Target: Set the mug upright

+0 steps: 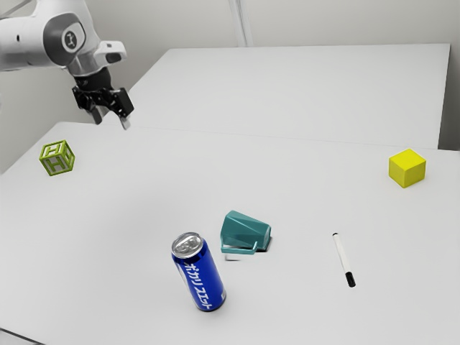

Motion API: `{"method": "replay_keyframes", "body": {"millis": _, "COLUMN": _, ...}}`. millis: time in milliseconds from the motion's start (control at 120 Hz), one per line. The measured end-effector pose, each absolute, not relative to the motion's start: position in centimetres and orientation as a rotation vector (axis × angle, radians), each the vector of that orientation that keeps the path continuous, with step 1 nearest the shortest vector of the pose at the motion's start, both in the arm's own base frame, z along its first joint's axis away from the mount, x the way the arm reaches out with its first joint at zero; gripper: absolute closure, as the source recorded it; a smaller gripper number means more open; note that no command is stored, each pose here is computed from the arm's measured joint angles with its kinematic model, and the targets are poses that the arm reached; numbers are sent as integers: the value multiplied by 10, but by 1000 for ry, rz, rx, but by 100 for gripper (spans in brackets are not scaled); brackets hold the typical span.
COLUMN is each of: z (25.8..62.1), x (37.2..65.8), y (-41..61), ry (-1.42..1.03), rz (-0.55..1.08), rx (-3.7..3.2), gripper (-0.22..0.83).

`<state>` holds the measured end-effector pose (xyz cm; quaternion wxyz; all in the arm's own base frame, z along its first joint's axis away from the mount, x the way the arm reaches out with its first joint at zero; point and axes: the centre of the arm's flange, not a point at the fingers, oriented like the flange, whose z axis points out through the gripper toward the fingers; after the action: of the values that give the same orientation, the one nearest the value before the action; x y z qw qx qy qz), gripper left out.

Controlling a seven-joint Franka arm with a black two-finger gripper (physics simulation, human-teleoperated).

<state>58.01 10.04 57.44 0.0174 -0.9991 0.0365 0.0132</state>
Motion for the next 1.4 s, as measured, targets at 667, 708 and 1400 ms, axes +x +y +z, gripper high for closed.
{"method": "replay_keyframes", "body": {"millis": 667, "z": 422, "x": 538, "y": 60, "ry": -100, "rz": 298, "rx": -3770, "gripper": 1}}
{"method": "replay_keyframes", "body": {"millis": 708, "z": 417, "x": 540, "y": 49, "ry": -101, "rz": 308, "rx": -3797, "gripper": 1}}
{"method": "replay_keyframes", "body": {"millis": 1400, "z": 323, "x": 542, "y": -54, "ry": -307, "rz": 474, "rx": -3938, "gripper": 4}}
